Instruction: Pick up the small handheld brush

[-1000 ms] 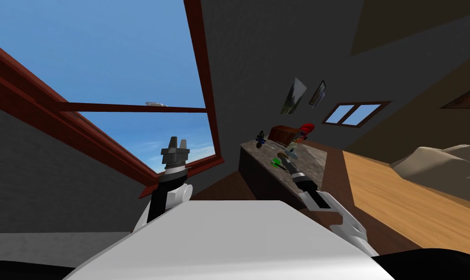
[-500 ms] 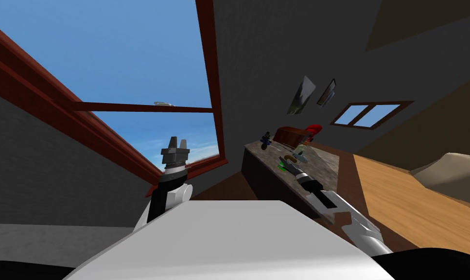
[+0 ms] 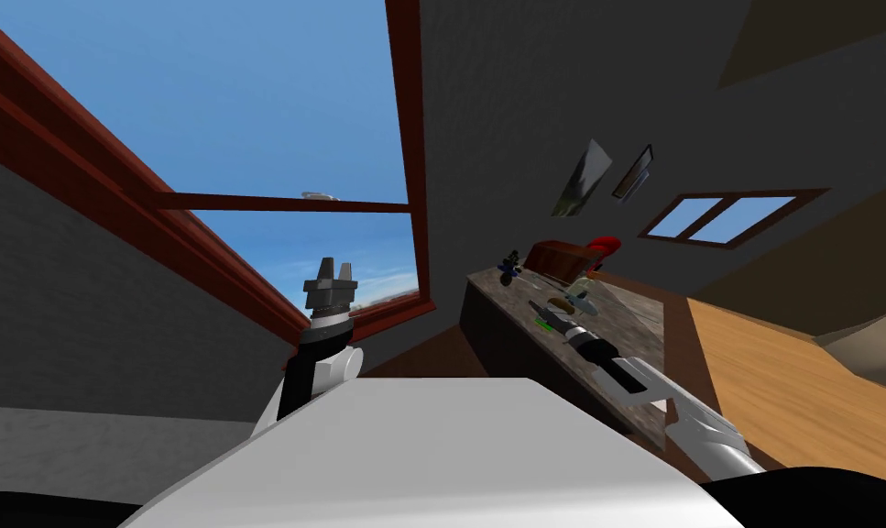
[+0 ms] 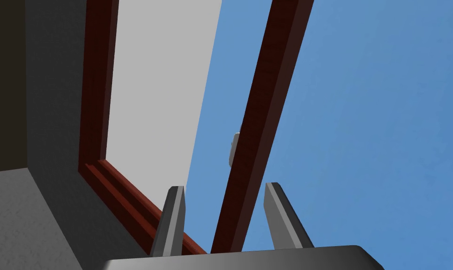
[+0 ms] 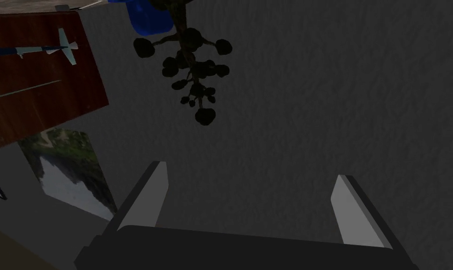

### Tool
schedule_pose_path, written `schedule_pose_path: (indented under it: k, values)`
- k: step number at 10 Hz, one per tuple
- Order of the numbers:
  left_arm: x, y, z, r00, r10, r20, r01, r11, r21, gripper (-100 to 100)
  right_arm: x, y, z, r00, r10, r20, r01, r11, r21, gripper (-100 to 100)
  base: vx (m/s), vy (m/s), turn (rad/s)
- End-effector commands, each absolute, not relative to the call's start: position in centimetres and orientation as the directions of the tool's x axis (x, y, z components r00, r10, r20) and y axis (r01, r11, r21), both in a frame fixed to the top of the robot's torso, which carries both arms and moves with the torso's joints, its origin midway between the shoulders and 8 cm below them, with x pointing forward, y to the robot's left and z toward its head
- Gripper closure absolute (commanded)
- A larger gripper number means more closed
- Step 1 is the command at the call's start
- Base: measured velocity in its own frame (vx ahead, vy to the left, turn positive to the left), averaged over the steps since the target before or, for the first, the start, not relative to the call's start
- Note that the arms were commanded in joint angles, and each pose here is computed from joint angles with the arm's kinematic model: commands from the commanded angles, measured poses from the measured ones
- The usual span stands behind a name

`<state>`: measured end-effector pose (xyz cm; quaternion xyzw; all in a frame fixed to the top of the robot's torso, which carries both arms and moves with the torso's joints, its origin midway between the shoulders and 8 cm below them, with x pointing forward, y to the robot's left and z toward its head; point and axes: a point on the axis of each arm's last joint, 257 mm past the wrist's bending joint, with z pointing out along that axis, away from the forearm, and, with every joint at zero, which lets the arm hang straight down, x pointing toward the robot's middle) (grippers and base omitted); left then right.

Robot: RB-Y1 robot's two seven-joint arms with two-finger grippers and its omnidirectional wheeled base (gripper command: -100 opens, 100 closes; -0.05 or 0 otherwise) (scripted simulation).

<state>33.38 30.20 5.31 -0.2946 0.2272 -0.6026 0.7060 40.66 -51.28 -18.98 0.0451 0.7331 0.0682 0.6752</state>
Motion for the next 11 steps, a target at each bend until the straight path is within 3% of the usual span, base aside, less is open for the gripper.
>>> schedule_pose_path:
  k: [1,11]
  values:
    - [33.4,30.2,5.3,0.171,-0.985,0.034,0.717,0.100,-0.690,0,40.3,-52.6,-20.2,-0.141,0.074,-0.987,-0.024,0.997,0.078,-100,0.035,0.060,0.078]
    - [33.4,30.2,5.3,0.171,-0.985,0.034,0.717,0.100,-0.690,0,37.5,-58.7,-24.1,-0.385,-0.309,-0.870,-0.119,0.951,-0.285,-100,0.030,0.042,0.055]
